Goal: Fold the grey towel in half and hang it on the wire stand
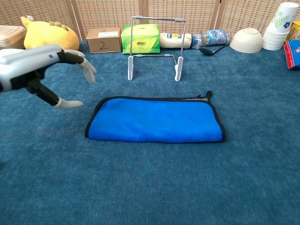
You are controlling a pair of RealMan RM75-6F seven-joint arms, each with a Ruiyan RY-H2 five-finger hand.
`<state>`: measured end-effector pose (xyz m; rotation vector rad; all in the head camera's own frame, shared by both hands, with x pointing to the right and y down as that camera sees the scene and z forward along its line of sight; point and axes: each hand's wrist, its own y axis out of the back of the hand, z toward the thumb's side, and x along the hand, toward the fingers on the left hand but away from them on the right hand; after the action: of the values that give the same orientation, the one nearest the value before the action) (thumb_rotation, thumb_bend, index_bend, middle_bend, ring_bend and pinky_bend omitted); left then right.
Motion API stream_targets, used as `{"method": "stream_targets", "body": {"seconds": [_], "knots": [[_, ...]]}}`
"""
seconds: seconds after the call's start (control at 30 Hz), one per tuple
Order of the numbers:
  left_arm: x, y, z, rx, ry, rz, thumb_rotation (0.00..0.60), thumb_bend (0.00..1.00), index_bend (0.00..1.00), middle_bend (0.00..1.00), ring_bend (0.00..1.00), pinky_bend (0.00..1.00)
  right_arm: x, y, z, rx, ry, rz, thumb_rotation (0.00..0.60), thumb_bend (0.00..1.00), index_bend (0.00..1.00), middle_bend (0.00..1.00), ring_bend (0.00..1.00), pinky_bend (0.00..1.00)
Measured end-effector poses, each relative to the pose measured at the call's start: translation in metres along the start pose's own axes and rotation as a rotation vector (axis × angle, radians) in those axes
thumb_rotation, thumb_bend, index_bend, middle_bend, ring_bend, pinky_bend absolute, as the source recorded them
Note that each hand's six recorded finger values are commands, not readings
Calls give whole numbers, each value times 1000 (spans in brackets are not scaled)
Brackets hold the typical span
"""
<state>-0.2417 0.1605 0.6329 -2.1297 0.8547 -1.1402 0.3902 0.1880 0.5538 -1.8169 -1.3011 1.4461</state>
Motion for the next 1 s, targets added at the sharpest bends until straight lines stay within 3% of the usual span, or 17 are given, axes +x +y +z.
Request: {"method": "stream_targets", "body": {"seconds": [0.47,0.77,1.0], "knots": [[-55,46,-23,-19,80,162,600,333,376,267,46,41,-54,-38,83,-27,271,213,600,207,158,48,0,0],[-77,50,-38,-46,143,185,600,333,375,264,46,44,-83,-88,143,19,418,338,600,166,150,39,0,0],[-81,52,-42,-52,150,188,600,333,373,259,46,47,-95,-113,155,105,442,359,600,166,154,39,0,0]]}}
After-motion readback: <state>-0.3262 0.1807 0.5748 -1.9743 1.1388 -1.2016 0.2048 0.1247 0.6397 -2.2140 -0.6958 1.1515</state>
